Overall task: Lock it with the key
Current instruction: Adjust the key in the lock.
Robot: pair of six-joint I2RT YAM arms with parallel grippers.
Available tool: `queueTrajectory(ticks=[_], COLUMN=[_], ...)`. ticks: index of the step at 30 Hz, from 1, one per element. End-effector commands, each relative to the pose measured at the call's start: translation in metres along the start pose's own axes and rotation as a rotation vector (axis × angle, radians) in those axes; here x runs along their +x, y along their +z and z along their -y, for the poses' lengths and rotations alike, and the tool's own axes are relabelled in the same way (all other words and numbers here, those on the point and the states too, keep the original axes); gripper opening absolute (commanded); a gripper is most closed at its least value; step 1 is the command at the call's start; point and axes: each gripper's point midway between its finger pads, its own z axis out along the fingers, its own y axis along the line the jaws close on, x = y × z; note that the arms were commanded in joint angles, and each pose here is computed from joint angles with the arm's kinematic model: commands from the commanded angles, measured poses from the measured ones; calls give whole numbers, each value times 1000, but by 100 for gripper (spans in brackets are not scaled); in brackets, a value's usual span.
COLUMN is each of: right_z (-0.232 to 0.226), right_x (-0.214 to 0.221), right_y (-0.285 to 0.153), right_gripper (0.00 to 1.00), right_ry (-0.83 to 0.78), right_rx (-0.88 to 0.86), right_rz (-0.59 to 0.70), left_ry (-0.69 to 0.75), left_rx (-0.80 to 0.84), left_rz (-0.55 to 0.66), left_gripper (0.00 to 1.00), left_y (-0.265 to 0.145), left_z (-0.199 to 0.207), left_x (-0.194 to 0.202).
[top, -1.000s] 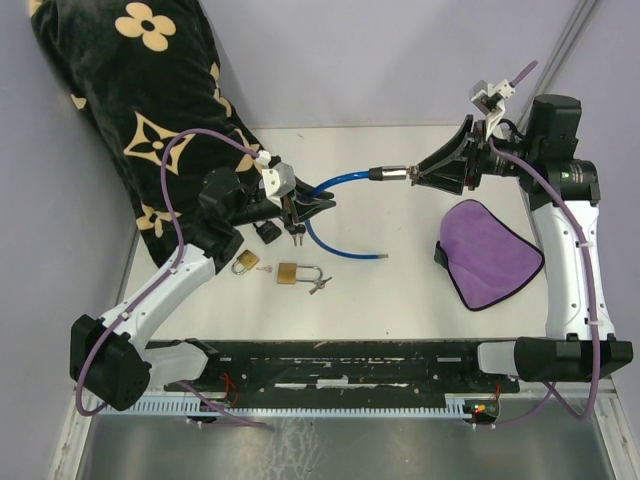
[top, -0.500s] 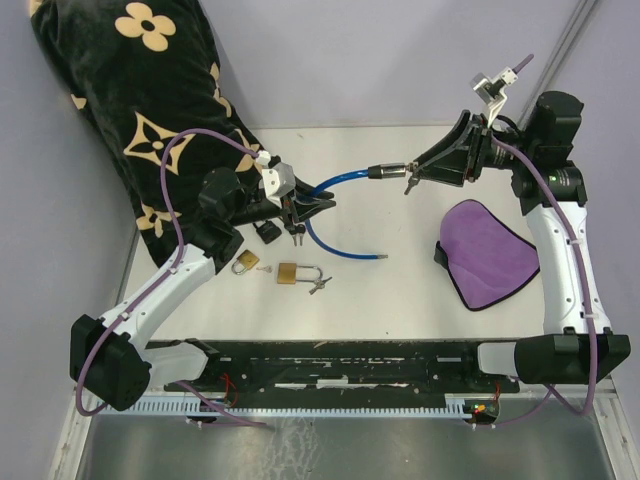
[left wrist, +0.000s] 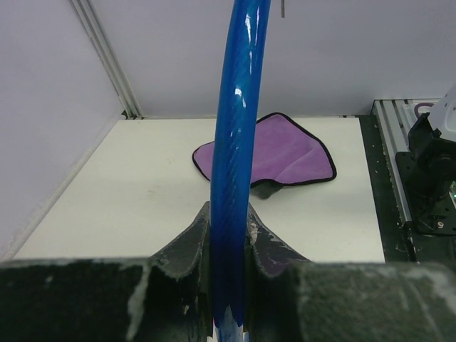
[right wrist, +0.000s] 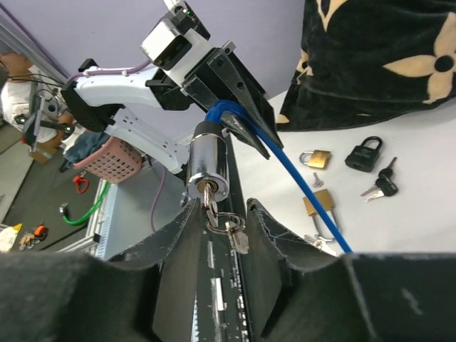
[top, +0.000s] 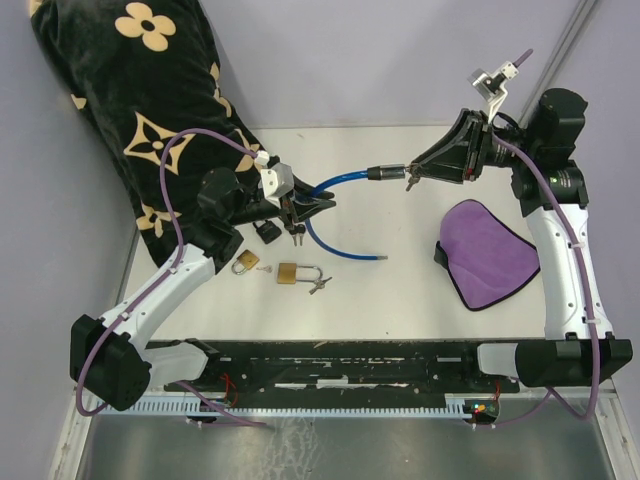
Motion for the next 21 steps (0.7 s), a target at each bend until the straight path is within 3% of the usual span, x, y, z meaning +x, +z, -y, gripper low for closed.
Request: queueTrajectory(ticks=[1,4,7,12,13,17,21], right_z=[-13,-12,-10,-10,-12,-21,-17], right_x=[-13,-11,-9,-7,-7,-13,-31], right_y=[4,4,5,5,4,3,-6], right_gripper=[33,18,10,5,7,52,68], right_ry=[-7,35,112,238,233,180,129], right_rx=[-7,-12,-18,-32,-36,-44,-6], right_rz=[10,5,-1,-15,-17,-12,22], left_ry=[69,67,71,74,74,66,53], left_rx=[17,17,14,6,6,12,9], left_rz=[89,84,82,73,73,77,86], left_gripper=[3,3,3,3,3,3,3], left_y=[-3,-2,-2,-2,-2,-2,-3], left_z=[4,4,3,1,1,2,3], left_x=[-36,-34,-34,-32,-32,-33,-36])
